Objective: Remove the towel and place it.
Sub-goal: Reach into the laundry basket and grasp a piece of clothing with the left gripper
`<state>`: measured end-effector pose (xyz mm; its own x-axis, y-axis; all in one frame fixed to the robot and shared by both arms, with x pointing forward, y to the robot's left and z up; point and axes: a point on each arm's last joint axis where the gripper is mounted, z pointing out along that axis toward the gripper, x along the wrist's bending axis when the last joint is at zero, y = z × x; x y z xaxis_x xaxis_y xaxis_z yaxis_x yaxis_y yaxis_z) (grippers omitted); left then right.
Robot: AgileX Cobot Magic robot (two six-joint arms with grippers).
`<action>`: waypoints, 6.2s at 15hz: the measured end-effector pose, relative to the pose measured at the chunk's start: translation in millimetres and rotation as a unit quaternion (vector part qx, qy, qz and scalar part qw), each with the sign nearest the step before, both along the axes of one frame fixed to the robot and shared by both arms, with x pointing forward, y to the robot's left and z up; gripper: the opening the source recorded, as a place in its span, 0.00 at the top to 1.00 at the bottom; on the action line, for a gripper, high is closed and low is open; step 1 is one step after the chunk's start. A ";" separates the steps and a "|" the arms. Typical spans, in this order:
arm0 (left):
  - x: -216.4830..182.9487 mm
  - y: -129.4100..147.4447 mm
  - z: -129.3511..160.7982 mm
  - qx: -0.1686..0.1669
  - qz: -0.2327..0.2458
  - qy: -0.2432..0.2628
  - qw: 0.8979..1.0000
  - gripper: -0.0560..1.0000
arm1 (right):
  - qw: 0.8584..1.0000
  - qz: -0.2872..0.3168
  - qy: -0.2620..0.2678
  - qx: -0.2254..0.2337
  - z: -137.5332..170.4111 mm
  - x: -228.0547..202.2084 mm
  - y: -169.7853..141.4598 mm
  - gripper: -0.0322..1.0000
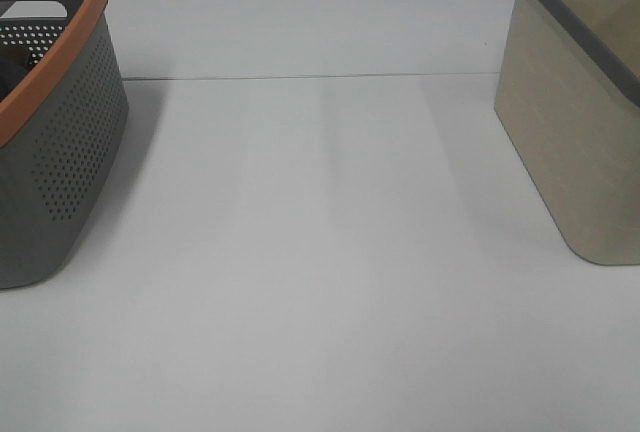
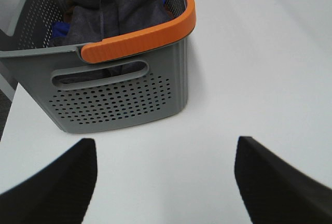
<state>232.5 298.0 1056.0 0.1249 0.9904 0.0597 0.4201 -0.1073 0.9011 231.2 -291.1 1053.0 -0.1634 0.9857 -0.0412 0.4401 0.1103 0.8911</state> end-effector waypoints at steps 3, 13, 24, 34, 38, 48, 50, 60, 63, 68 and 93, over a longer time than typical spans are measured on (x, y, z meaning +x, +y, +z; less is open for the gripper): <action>0.0 0.0 0.0 0.000 0.000 0.000 1.000 0.28 | 1.000 0.000 0.000 0.000 0.0 0.0 0.0 0.32; 0.0 0.0 0.0 0.000 0.000 0.000 1.000 0.28 | 1.000 0.000 0.000 0.000 0.0 0.0 0.0 0.32; 0.0 0.0 0.0 0.000 0.000 0.000 1.000 0.28 | 1.000 0.000 0.000 0.000 0.0 0.0 0.0 0.32; 0.0 0.0 0.0 0.000 0.000 0.000 1.000 0.28 | 1.000 0.000 0.000 0.000 0.0 0.0 0.0 0.32; 0.0 0.0 0.0 0.000 0.000 0.000 1.000 0.28 | 1.000 0.000 0.000 0.000 0.0 0.0 0.0 0.32; 0.0 0.0 0.0 0.000 0.000 0.000 1.000 0.28 | 1.000 0.000 0.000 0.000 0.0 0.0 0.0 0.32; 0.0 0.0 0.0 0.000 0.000 0.000 1.000 0.28 | 1.000 0.000 0.000 0.000 0.0 0.0 0.0 0.32; 0.0 0.0 0.0 0.000 0.000 0.000 1.000 0.28 | 1.000 0.000 0.000 0.000 0.0 0.0 0.0 0.32; -0.1 -1.3 1.2 -0.007 -0.005 -0.004 1.000 0.28 | 1.000 0.000 0.000 0.000 0.0 0.0 0.0 0.32; 17.6 0.7 31.6 -0.026 0.016 -0.125 0.992 0.28 | 1.000 0.000 0.000 0.000 0.0 0.0 0.0 0.32; 386.3 50.1 36.8 -0.102 0.233 0.189 0.948 0.28 | 1.000 0.000 0.000 0.000 0.0 0.0 0.0 0.32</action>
<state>618.8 348.0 1092.8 -0.3545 0.9296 -0.1011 0.6768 0.3297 0.6582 231.2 -291.1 1053.0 -0.1634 0.9857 -0.0412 0.4401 0.1103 0.8911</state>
